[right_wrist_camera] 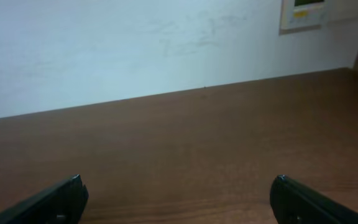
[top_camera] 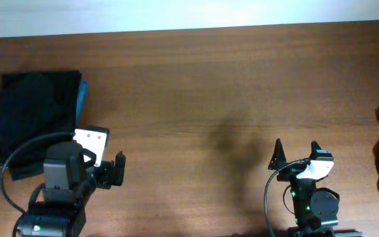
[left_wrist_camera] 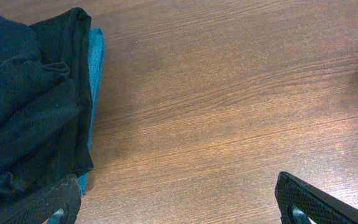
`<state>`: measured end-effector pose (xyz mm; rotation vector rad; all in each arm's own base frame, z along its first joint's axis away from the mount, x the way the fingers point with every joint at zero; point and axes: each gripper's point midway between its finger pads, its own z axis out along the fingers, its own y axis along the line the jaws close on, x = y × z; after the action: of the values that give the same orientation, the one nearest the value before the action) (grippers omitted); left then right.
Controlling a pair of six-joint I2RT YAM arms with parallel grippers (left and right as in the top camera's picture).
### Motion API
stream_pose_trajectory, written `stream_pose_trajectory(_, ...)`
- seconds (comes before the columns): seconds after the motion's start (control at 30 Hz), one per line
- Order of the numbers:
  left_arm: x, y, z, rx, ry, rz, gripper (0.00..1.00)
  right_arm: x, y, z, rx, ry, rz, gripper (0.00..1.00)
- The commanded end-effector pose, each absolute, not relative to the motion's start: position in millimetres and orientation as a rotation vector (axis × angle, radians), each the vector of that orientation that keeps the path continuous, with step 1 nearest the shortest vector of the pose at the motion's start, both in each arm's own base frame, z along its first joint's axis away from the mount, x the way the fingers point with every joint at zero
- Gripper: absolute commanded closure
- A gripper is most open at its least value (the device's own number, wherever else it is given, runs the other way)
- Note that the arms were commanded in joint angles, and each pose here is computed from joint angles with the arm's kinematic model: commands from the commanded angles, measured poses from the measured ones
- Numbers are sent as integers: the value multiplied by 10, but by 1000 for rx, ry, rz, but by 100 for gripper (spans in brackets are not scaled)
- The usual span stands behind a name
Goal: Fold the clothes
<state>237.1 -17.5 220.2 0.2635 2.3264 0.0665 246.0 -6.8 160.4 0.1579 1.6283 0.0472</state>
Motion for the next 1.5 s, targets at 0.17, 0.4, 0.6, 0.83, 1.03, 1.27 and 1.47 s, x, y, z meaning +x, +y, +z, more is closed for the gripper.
stream_pose_trajectory(0.17, 2376, -159, 2203, 281, 2324, 86, 1, 2460, -19, 1575, 135, 1637, 73, 2)
stream_pose_trajectory(0.4, 2376, -159, 2203, 281, 2324, 86, 1, 2460, -19, 1572, 135, 1638, 73, 1)
stream_pose_trajectory(0.6, 2376, -160, 2203, 281, 2324, 85, 1, 2460, -19, 1572, 135, 1638, 73, 1)
stream_pose_trajectory(0.83, 2376, -160, 2203, 281, 2324, 85, 1, 2460, -19, 1572, 135, 1638, 73, 1)
stream_pose_trajectory(1.03, 2371, -159, 2200, 281, 2322, 85, 0, 2460, -20, 1572, 135, 1638, 73, 1)
stream_pose_trajectory(1.27, 2157, -152, 1905, 219, 2280, 49, 1, 2460, -19, 1572, 135, 1638, 73, 1)
stream_pose_trajectory(1.47, 2269, -243, 1648, 154, 2062, -43, 1, 2460, -19, 1572, 135, 1638, 73, 1)
